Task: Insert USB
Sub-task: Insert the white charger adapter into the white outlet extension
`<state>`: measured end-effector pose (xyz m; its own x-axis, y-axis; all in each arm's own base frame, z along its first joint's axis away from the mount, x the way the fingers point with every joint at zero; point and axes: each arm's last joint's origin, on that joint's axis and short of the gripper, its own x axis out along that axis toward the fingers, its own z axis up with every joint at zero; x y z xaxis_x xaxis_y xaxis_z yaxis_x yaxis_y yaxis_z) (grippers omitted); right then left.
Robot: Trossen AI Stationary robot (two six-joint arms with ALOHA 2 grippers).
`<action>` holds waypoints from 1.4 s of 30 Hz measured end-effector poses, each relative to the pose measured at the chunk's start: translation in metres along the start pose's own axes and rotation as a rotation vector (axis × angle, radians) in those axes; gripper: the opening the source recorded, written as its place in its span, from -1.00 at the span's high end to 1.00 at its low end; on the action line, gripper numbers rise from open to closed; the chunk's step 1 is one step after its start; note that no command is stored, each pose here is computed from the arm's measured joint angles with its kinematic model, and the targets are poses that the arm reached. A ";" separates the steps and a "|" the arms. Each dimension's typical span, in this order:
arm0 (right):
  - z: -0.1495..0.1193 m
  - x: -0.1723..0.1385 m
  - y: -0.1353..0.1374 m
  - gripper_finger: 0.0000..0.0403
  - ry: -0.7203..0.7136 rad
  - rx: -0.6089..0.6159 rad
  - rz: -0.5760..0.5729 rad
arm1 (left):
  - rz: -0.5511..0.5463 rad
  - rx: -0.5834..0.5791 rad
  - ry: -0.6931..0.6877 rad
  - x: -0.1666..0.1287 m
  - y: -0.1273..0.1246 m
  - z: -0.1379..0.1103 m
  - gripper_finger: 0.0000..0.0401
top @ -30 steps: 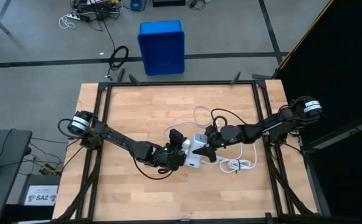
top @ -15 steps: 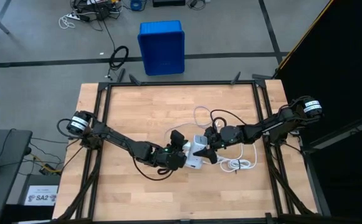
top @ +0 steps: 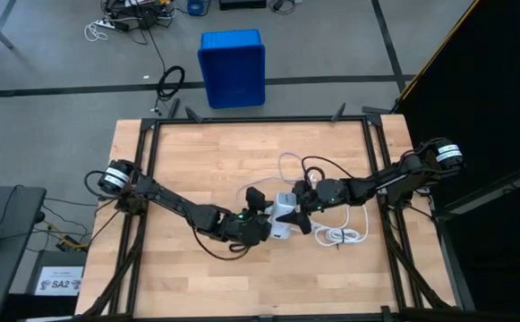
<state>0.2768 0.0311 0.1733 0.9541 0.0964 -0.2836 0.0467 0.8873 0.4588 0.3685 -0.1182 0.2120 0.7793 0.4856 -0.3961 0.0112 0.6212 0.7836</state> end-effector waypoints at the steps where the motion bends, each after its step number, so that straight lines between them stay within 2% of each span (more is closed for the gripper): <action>1: 0.000 0.001 0.000 -0.29 0.009 -0.005 -0.005 | -0.001 0.005 0.008 -0.001 0.001 0.000 -0.11; 5: -0.004 0.001 -0.003 -0.29 0.056 -0.044 -0.020 | 0.000 -0.023 0.014 -0.007 0.000 0.001 -0.42; 8: -0.004 -0.001 -0.003 -0.29 0.078 -0.069 -0.019 | 0.013 -0.044 -0.002 -0.014 0.006 0.004 -0.49; 16: -0.007 -0.005 -0.008 -0.29 0.141 -0.104 -0.069 | 0.031 -0.108 -0.066 -0.047 0.029 0.013 -0.45; 22: -0.016 -0.006 -0.006 -0.29 0.186 -0.258 -0.153 | -0.147 -0.278 -0.196 -0.068 0.048 0.015 -0.42; 26: -0.020 -0.007 -0.002 -0.29 0.208 -0.331 -0.159 | -0.209 -0.353 -0.229 -0.061 0.041 0.006 -0.38; 32: -0.026 -0.008 0.007 -0.29 0.233 -0.421 -0.130 | -0.224 -0.464 -0.295 -0.050 0.024 -0.013 -0.30; 34: -0.028 -0.008 0.008 -0.42 0.233 -0.415 -0.135 | -0.215 -0.489 -0.322 -0.050 0.023 -0.016 -0.28; 37: -0.031 -0.009 0.007 -0.82 0.262 -0.365 -0.148 | -0.202 -0.516 -0.344 -0.049 0.025 -0.016 -0.26; 38: -0.032 -0.010 0.006 -0.88 0.278 -0.341 -0.152 | -0.201 -0.522 -0.349 -0.050 0.026 -0.015 -0.26; 40: -0.032 -0.013 0.005 -0.87 0.308 -0.296 -0.141 | -0.207 -0.527 -0.360 -0.049 0.027 -0.015 -0.26; 42: -0.032 -0.017 0.006 -0.75 0.336 -0.259 -0.138 | -0.215 -0.530 -0.365 -0.048 0.028 -0.015 -0.26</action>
<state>0.2512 0.0485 0.1542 0.7927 0.0721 -0.6053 0.0505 0.9818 0.1830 0.3218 -0.1154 0.2458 0.9568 0.1364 -0.2569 -0.0464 0.9434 0.3283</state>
